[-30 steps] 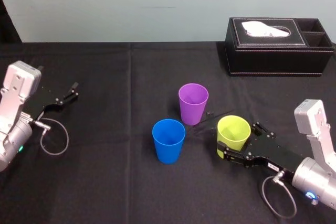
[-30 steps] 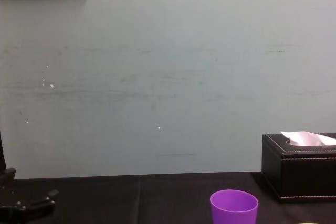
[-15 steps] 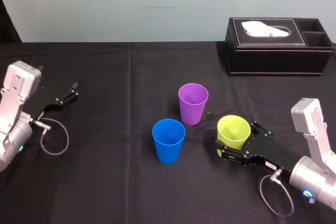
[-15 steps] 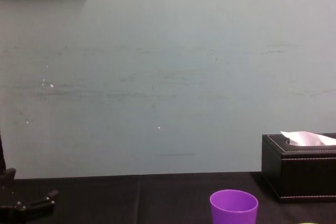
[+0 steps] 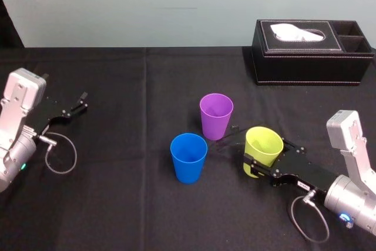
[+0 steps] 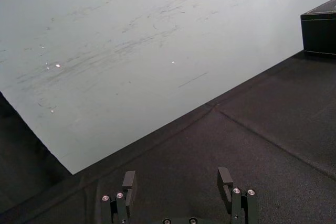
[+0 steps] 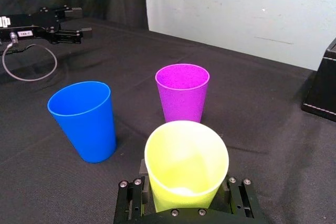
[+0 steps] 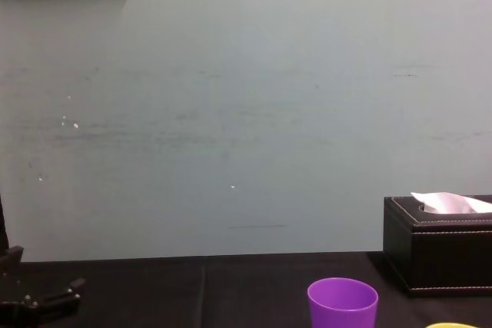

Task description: Stack the three plastic cups sequentially using one hand.

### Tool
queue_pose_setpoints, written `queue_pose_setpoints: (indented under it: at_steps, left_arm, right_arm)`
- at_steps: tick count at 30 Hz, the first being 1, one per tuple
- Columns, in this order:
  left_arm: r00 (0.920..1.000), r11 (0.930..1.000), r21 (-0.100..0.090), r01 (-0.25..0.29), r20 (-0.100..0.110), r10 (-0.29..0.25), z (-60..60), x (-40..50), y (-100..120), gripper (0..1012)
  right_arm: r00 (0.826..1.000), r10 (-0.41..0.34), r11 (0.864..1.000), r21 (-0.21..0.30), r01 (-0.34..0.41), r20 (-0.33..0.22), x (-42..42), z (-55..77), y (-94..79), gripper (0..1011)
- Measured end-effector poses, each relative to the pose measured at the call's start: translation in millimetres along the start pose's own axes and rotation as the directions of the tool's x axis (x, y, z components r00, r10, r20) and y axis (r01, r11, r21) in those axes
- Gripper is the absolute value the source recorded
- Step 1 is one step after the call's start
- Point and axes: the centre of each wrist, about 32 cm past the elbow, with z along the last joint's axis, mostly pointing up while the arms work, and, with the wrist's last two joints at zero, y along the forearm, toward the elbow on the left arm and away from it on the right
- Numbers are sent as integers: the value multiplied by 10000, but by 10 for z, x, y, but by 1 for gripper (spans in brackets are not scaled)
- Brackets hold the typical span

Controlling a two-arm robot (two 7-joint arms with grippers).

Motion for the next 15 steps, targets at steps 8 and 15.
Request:
queue_pose_setpoints:
  at_steps: [8,15]
  left_arm:
    - [10000,10000,1,0,0,0,0,0,0,1011]
    - [10000,10000,0,0,0,0,0,0,0,1011]
  right_arm:
    - [9978,82,9997,214,-96,656,40,269,41,726]
    - [9927,288,9986,412,-338,1168,131,587,127,728]
